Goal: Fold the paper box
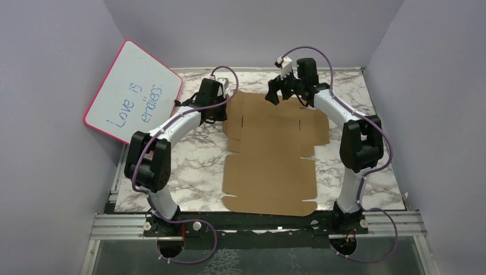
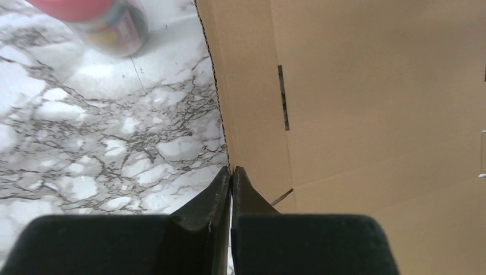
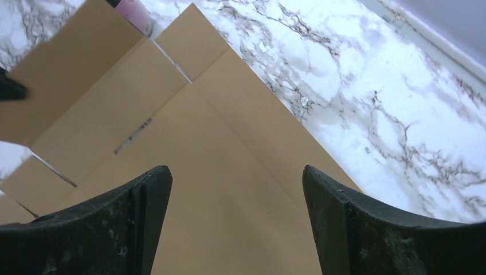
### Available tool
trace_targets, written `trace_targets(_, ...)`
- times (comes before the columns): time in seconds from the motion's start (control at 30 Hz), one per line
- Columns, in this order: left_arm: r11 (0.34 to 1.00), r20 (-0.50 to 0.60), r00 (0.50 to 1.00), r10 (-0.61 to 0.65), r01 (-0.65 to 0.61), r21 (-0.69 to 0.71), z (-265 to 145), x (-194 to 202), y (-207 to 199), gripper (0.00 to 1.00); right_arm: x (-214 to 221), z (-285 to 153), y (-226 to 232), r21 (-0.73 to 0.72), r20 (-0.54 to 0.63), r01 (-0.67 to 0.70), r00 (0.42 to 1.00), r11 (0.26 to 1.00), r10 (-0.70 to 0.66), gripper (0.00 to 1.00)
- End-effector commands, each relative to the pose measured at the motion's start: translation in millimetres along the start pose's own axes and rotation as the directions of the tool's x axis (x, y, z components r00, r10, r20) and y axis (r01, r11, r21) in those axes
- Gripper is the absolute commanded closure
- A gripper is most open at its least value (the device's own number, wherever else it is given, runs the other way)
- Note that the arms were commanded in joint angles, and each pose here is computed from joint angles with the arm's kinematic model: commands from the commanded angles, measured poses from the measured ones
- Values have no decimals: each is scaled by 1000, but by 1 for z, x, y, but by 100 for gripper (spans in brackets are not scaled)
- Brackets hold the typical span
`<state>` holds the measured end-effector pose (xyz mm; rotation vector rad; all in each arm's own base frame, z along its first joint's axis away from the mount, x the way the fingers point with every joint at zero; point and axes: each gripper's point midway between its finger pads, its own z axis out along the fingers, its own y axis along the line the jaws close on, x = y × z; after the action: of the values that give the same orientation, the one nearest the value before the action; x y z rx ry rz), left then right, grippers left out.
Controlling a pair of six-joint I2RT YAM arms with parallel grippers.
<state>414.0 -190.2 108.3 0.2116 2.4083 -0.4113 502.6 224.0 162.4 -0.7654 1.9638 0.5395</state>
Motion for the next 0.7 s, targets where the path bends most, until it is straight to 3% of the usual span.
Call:
trace_targets(0.0,994,90,990,109,-109,-3,-28,-25,-6,98,6,-1,2,-115,-25,158,987,981,-162,10)
trace_targets(0.13,988,141,979,150,-153,9,-42,-37,-12,99,3,-2,-8,-154,-9,223,974,963,-227,9)
trace_targets(0.67,961,255,934,250,-272,52,-71,-56,-29,100,19,9,-40,-336,4,209,975,918,-221,12)
